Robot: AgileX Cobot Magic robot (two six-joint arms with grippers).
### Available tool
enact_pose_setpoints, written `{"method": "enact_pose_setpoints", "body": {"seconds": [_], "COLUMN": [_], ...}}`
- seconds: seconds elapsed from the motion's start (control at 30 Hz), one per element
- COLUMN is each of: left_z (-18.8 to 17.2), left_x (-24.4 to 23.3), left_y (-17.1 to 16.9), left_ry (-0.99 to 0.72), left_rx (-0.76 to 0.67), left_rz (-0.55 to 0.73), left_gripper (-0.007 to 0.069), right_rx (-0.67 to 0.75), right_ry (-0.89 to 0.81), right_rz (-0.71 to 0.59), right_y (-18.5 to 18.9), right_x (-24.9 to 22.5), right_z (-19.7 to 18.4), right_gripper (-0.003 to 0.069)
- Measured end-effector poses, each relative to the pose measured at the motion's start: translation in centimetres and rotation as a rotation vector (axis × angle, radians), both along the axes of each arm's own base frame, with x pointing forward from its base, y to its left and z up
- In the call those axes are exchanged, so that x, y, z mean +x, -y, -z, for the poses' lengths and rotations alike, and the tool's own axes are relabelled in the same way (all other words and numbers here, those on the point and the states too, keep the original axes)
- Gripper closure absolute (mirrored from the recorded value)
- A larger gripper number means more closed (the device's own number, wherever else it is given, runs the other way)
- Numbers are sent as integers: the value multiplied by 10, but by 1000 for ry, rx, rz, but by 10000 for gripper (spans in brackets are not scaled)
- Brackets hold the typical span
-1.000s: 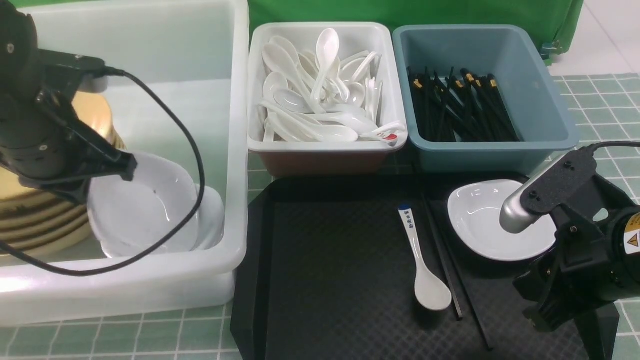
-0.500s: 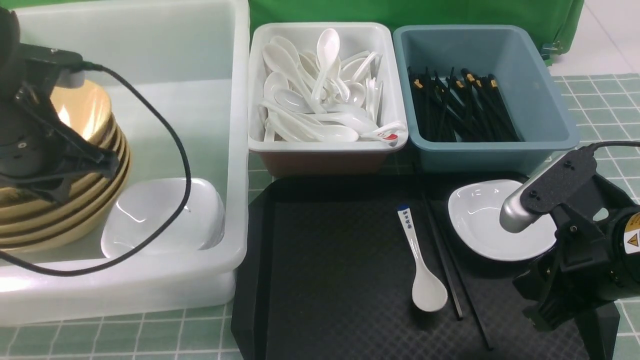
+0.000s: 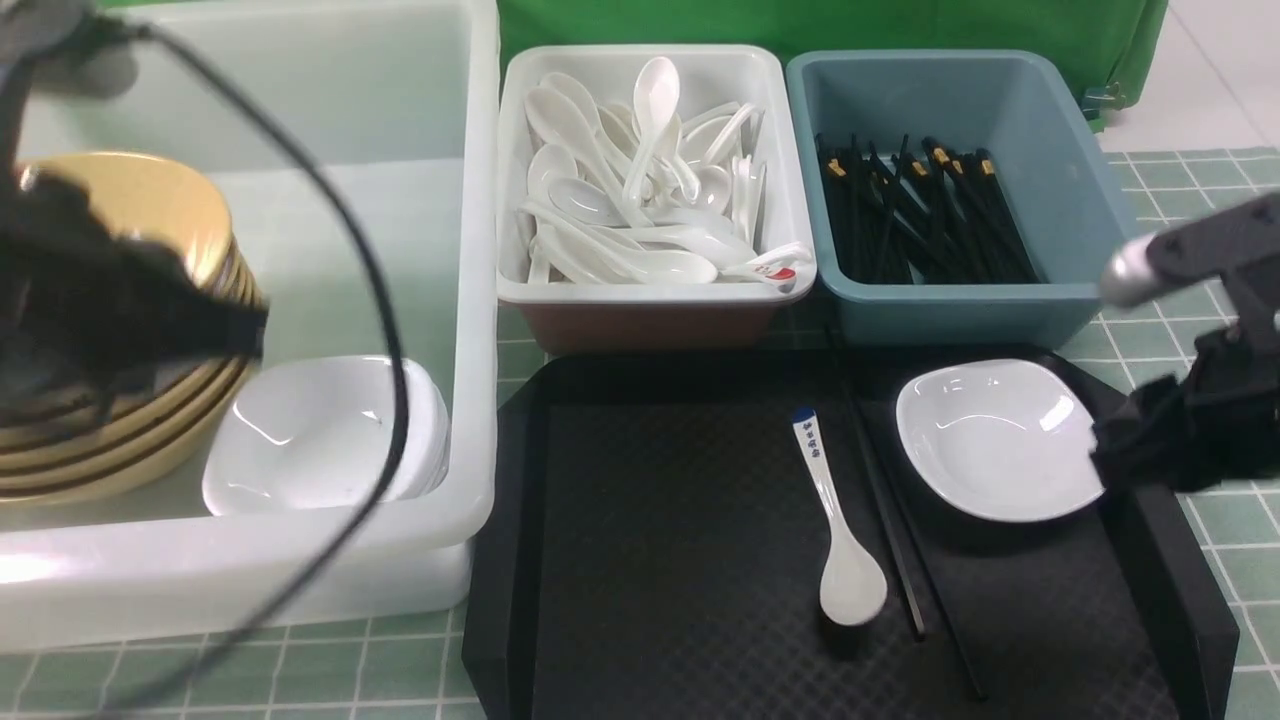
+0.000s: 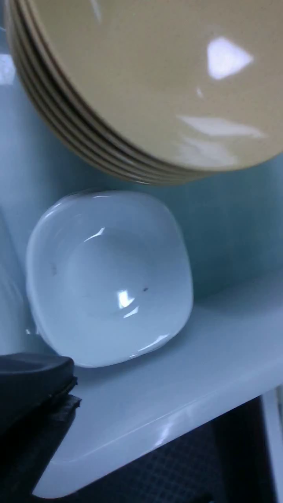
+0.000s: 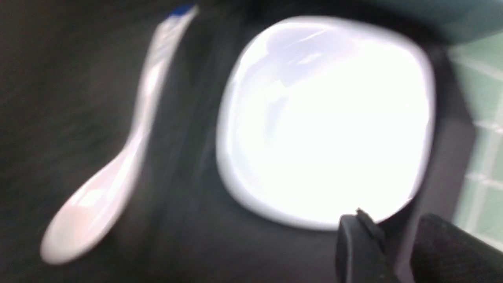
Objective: On blue table put chopsticks spoon bowls plates into blue grey white boxes.
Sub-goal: 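Reach for and grasp the small white dish on the black tray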
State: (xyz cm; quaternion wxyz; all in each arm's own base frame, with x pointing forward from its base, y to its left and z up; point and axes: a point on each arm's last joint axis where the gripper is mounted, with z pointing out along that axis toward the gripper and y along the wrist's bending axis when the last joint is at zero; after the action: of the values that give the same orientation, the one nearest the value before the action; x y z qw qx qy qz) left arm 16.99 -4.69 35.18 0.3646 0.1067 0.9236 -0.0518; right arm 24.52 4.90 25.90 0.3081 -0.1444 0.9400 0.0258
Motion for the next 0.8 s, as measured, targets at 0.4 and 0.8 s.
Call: {"method": "enact_pose_setpoints", "body": {"seconds": [0.4, 0.8], "left_z": [77, 85], "left_x": [-80, -93], "left_y": [-33, -35], "left_ry": [68, 371], "left_rx": [154, 99], "left_rz": [9, 29], "left_gripper": [621, 621], "right_rx": [-27, -4], "right_ry": [-178, -256], "right_rz": [73, 74], "right_y": [10, 5], "right_x": [79, 101], "right_z": [40, 86], "right_gripper": [216, 256]}}
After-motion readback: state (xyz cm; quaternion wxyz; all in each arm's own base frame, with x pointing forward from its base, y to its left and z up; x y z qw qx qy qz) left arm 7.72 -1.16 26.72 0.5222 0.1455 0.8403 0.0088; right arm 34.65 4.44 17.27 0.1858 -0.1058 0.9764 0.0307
